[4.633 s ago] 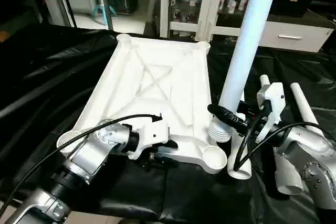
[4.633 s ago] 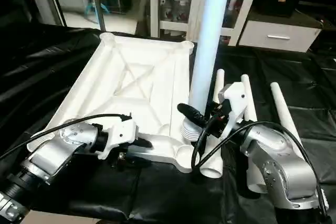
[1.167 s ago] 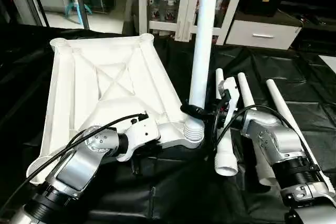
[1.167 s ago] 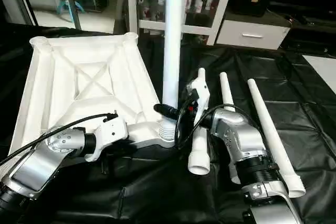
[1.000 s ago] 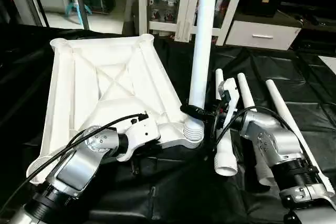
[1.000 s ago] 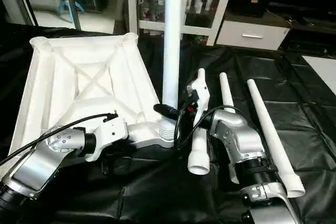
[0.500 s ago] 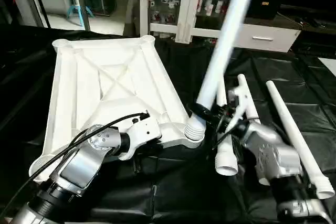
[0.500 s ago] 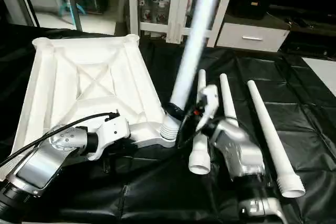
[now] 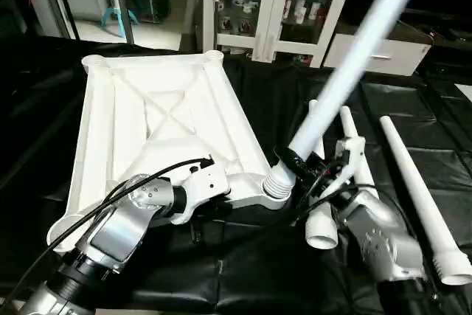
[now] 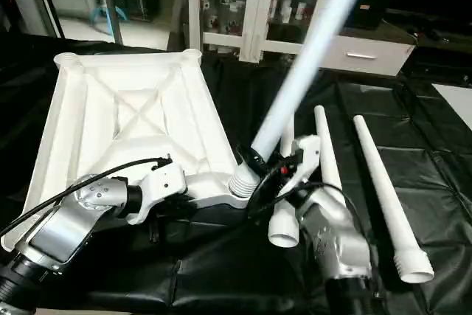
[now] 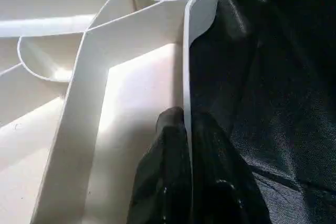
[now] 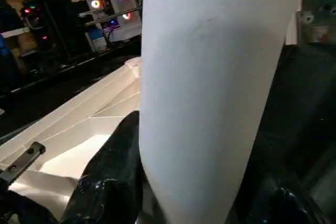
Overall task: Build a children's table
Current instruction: Insert table leg to table base
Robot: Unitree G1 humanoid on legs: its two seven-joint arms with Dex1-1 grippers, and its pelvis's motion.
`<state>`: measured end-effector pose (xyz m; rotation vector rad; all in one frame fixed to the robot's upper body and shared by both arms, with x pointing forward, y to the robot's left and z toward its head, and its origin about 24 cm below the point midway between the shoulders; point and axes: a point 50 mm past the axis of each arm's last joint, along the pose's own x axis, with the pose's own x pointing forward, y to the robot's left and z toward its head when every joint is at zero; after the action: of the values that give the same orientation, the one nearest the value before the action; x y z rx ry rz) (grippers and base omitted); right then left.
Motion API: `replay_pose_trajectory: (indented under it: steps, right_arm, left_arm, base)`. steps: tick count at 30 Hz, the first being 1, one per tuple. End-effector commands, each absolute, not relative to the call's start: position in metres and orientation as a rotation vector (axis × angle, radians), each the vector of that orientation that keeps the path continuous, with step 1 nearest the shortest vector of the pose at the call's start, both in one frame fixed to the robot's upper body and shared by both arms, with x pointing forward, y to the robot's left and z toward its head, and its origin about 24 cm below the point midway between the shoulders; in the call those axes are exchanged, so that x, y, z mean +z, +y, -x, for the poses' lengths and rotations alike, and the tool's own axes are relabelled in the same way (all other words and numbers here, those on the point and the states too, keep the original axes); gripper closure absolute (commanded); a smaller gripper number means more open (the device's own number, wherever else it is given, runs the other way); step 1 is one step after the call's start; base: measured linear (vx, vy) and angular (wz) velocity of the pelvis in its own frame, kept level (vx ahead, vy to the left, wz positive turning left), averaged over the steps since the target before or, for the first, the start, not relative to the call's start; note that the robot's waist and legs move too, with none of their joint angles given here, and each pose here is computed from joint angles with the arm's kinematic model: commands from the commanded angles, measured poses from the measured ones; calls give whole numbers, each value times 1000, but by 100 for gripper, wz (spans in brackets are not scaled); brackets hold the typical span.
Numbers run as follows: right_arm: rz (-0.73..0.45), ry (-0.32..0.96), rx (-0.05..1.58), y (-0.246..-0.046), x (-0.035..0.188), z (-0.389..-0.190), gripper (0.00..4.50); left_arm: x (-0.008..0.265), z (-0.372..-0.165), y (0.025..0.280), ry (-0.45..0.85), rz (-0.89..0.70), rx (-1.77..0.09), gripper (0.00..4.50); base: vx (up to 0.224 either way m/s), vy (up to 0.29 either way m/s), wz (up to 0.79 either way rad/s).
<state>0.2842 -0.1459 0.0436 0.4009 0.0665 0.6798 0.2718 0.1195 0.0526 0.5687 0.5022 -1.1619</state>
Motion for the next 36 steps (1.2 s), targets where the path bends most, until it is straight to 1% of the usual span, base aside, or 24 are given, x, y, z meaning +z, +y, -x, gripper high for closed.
replay_pose_trajectory:
  steps: [1, 4, 5, 9, 13, 17, 19, 28, 32, 34, 35, 36]
  right_arm:
    - [-329, 101, 581, -163, 34, -279, 266]
    - [-271, 97, 599, -163, 33, -275, 266]
    - [-234, 102, 617, -162, 32, -273, 266]
    - [-177, 121, 666, -160, 30, -269, 266]
    - [-152, 145, 708, -158, 28, -267, 266]
    - [-104, 170, 762, -156, 28, -268, 266]
    - [-77, 217, 813, -154, 25, -268, 266]
    - [-87, 275, 862, -153, 23, -275, 266]
    - [-127, 276, 845, -153, 24, -282, 266]
    - [-108, 299, 848, -152, 20, -281, 266]
    - [-74, 325, 863, -152, 13, -277, 266]
    - [-70, 329, 864, -152, 12, -277, 266]
  left_arm:
    - [43, -269, 119, 523, -527, -1159, 450]
    - [43, -271, 119, 519, -530, -1153, 450]
    - [44, -273, 119, 517, -531, -1150, 450]
    - [44, -274, 120, 515, -535, -1146, 450]
    - [44, -275, 121, 515, -538, -1142, 450]
    - [44, -276, 122, 516, -541, -1137, 450]
    - [43, -276, 122, 516, -542, -1136, 450]
    - [43, -275, 122, 515, -544, -1139, 450]
    - [44, -275, 122, 510, -545, -1138, 450]
    - [45, -275, 121, 504, -542, -1139, 450]
    - [46, -276, 121, 498, -540, -1141, 450]
    - [46, -276, 121, 497, -539, -1141, 450]
  base:
    - [0, 0, 0]
    - [0, 0, 0]
    - [0, 0, 0]
    - [0, 0, 0]
    - [0, 0, 0]
    - [0, 0, 0]
    - [0, 0, 0]
    - [0, 0, 0]
    - [0, 0, 0]
    - [0, 0, 0]
    - [0, 0, 0]
    - [0, 0, 0]
